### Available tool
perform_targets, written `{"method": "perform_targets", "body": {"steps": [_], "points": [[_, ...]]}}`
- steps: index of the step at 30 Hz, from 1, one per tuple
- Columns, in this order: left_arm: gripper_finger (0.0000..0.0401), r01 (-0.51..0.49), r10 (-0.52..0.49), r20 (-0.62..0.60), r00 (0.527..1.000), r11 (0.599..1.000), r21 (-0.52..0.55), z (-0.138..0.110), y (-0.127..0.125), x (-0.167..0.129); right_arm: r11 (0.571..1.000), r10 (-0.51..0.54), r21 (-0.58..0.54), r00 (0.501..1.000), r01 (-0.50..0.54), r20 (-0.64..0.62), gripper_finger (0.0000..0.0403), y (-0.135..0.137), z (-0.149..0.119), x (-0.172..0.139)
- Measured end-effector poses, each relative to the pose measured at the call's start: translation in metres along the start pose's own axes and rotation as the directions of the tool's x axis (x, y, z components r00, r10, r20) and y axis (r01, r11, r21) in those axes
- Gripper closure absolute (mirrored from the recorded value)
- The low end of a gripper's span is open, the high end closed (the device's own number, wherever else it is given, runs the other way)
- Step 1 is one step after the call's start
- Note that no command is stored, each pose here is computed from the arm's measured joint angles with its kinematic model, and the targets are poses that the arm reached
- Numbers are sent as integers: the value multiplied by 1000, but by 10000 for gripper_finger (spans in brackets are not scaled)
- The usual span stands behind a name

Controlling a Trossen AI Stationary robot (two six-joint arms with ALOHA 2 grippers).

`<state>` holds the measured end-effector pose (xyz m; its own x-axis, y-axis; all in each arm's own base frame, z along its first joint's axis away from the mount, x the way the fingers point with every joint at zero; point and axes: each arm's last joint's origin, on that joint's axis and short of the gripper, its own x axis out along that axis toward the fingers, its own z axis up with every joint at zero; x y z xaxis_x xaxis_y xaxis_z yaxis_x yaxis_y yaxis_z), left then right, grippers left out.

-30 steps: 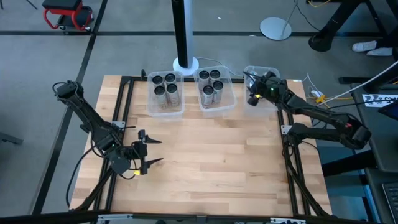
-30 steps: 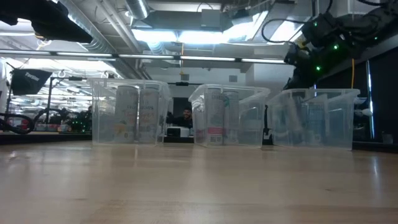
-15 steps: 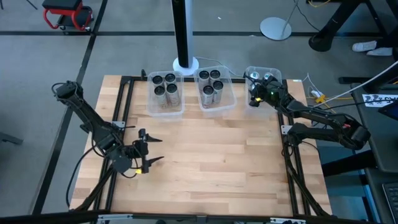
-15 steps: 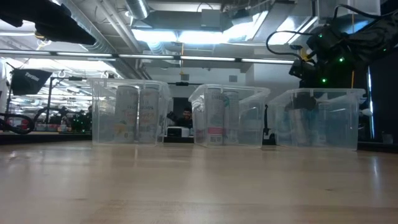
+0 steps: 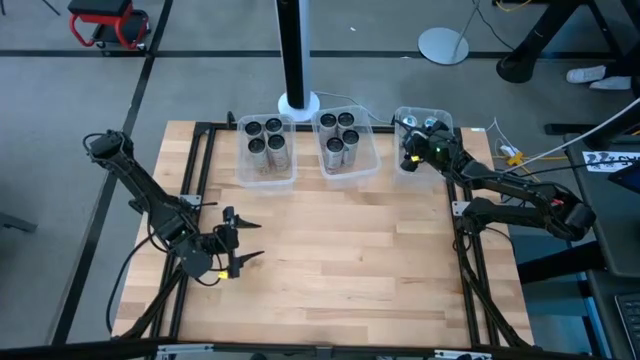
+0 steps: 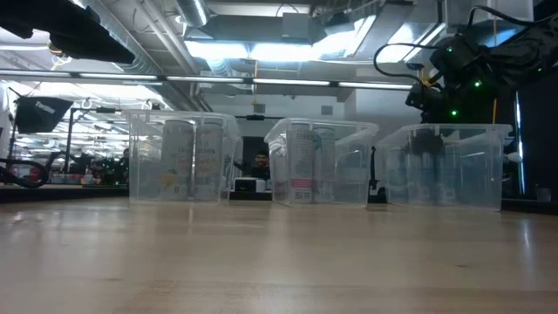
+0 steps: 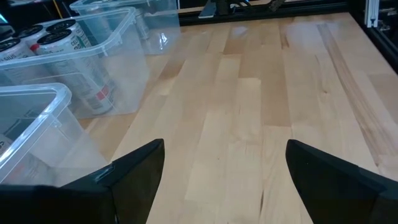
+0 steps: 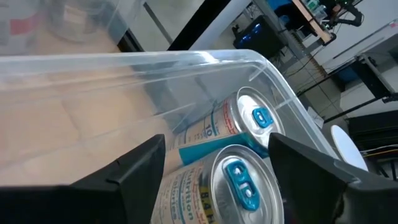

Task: Sort soda cans
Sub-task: Put the white and blue soda can into the right transparent bin, then return to Home Position

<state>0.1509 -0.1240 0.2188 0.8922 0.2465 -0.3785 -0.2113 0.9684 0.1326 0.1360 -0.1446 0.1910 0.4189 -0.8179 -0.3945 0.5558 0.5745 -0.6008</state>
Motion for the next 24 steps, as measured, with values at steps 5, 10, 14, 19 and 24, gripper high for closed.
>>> {"method": "perform_targets", "body": {"steps": [5, 10, 14, 19, 24], "points": [[77, 0, 0, 0, 1000, 1000, -1, 0, 0, 0, 1000, -6, -8, 1000, 6, 18, 117, -2, 3, 0], [77, 0, 0, 0, 1000, 1000, -1, 0, 0, 0, 999, 29, -41, 997, -26, 74, 117, -10, 18, -2], [77, 0, 0, 0, 1000, 1000, -5, 0, 0, 0, 998, 47, -44, 995, -43, 90, 117, -20, 33, -5], [77, 0, 0, 0, 1000, 1000, -12, 0, 0, 0, 993, 105, -69, 990, -100, 88, 117, -33, 52, -11], [77, 1, -1, 2, 1000, 1000, -17, 0, 0, 0, 984, 147, -113, 983, -135, 112, 117, -48, 73, -20]]}}
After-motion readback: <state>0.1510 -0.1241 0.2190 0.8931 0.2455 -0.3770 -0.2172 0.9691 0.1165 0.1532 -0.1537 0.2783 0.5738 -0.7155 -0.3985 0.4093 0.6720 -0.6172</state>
